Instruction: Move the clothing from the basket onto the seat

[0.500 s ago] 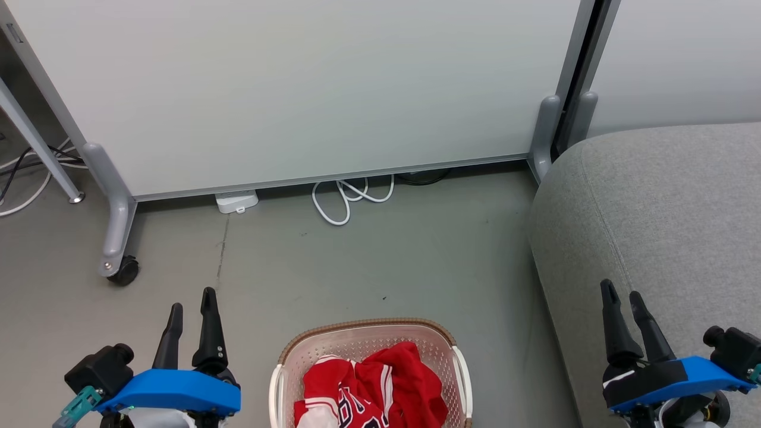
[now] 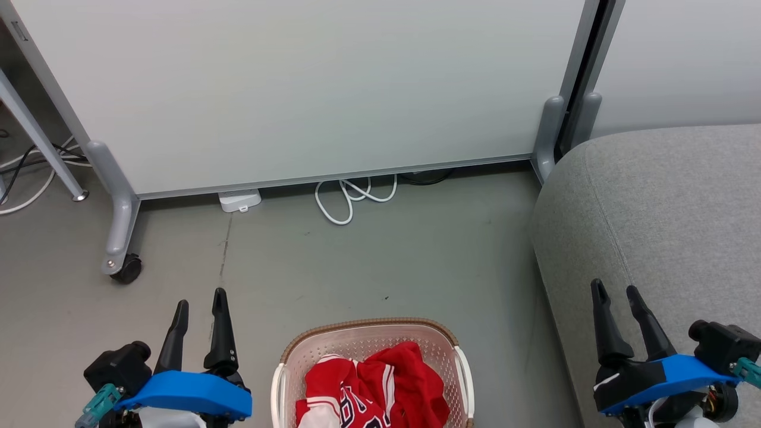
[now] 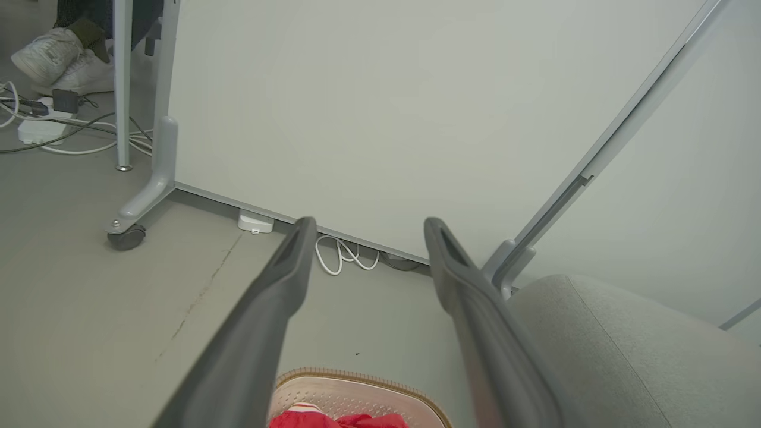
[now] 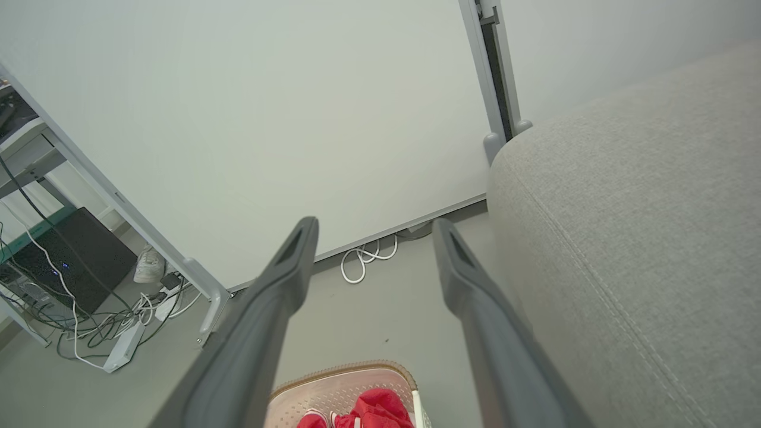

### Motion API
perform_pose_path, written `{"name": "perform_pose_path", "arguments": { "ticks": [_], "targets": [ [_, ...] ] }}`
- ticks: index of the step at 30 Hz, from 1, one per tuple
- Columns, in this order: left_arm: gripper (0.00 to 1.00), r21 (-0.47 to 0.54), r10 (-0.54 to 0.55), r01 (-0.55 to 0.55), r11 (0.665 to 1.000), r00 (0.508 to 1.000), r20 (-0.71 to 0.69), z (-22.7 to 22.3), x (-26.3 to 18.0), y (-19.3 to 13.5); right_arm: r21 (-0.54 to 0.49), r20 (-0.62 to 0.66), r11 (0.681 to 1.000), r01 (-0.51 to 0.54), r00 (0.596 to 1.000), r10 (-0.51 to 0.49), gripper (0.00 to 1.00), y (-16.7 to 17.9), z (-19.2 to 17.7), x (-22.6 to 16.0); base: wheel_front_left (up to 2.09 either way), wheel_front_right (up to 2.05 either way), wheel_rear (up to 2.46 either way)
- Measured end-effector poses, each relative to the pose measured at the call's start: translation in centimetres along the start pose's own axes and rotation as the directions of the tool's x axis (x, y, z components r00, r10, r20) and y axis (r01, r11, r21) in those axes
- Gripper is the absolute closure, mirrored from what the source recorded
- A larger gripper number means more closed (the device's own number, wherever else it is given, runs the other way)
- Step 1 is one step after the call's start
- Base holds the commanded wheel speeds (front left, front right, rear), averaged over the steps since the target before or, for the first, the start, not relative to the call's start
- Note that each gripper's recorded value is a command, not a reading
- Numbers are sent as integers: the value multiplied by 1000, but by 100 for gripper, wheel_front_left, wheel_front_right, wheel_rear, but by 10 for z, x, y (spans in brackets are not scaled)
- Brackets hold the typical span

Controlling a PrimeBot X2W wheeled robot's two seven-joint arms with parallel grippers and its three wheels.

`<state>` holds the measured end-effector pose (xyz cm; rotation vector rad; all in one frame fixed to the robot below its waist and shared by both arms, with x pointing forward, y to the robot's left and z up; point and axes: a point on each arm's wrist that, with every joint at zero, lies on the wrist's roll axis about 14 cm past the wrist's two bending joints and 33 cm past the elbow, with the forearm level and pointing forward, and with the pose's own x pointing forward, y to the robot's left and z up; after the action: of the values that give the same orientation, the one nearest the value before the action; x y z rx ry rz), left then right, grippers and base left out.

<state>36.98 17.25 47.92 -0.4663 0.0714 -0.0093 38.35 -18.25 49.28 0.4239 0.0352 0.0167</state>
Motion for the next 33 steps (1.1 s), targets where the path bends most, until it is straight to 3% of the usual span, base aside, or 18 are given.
{"name": "perform_pose_path", "arguments": {
  "ticks": [13, 33],
  "targets": [
    [0, 96, -22, 21, 995, 1000, 12, -1, 0, -4, -131, 3, 991, -22, 1000, 23, 0, 4, 1, 0, 0, 0, 0],
    [0, 234, -55, 51, 971, 998, 11, -6, -2, -8, -303, 20, 951, -52, 998, 61, 0, 11, 5, 1, 0, 0, 0]
  ]
}}
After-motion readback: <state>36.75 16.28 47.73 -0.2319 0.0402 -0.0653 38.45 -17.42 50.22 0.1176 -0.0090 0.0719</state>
